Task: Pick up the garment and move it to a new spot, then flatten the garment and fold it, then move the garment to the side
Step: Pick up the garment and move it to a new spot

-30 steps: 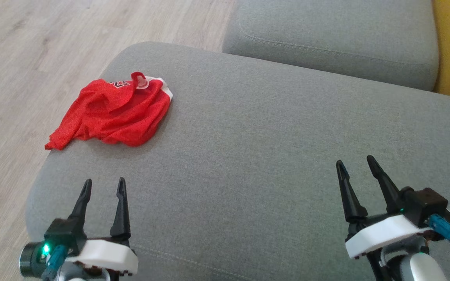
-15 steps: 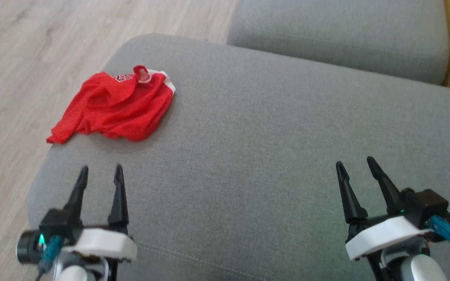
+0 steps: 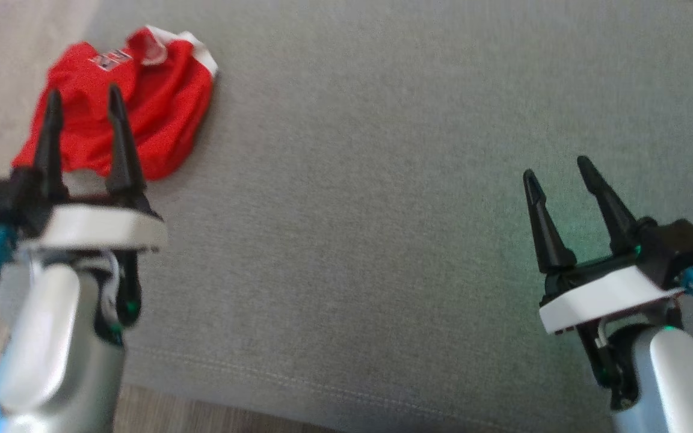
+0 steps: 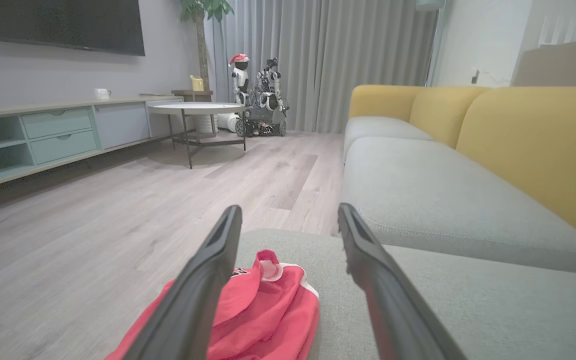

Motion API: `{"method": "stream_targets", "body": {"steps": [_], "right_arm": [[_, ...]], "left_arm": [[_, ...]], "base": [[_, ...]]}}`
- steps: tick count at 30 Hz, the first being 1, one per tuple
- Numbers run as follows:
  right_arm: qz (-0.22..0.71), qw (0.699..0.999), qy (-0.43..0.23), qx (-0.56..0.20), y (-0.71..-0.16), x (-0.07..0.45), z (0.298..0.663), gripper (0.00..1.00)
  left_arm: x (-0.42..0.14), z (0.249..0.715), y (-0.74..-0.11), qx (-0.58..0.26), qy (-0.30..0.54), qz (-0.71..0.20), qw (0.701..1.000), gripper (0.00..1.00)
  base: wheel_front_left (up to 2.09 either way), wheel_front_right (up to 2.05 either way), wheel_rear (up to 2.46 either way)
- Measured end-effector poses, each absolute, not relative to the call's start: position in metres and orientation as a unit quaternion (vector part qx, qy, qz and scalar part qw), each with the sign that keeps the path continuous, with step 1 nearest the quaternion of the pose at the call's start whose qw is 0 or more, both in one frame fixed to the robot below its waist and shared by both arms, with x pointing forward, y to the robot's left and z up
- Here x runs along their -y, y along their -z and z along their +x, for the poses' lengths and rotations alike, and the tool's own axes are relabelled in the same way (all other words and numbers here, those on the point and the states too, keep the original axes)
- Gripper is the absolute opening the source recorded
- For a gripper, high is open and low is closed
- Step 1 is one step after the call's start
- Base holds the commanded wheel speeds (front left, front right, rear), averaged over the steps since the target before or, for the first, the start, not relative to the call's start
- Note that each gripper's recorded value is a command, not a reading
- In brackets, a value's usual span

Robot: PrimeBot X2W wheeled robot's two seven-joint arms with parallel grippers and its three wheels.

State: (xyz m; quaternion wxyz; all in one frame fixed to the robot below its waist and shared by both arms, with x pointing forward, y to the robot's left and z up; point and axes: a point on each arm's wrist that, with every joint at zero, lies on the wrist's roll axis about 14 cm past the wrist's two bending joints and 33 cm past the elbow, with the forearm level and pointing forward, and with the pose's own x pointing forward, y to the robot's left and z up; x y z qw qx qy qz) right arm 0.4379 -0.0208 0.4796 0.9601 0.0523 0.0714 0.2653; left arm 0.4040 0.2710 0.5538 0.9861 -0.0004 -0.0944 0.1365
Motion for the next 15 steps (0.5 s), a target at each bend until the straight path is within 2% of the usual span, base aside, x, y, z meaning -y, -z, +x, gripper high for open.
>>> {"method": "stream_targets", "body": {"steps": [4,8,15], "right_arm": [[0.048,0.962,-0.255,-0.089,-0.460,0.032,0.452,1.00],[0.048,0.963,-0.247,-0.099,-0.447,0.039,0.463,1.00],[0.045,0.962,-0.246,-0.113,-0.430,0.045,0.473,1.00]], "left_arm": [[-0.281,0.444,-0.520,0.046,-0.127,0.002,0.991,1.00],[-0.293,0.471,-0.465,-0.037,-0.123,-0.001,0.992,1.00],[-0.317,0.483,-0.378,-0.197,-0.139,-0.008,0.970,1.00]], "base": [[0.00,0.00,0.00],[0.00,0.00,0.00],[0.00,0.00,0.00]]}}
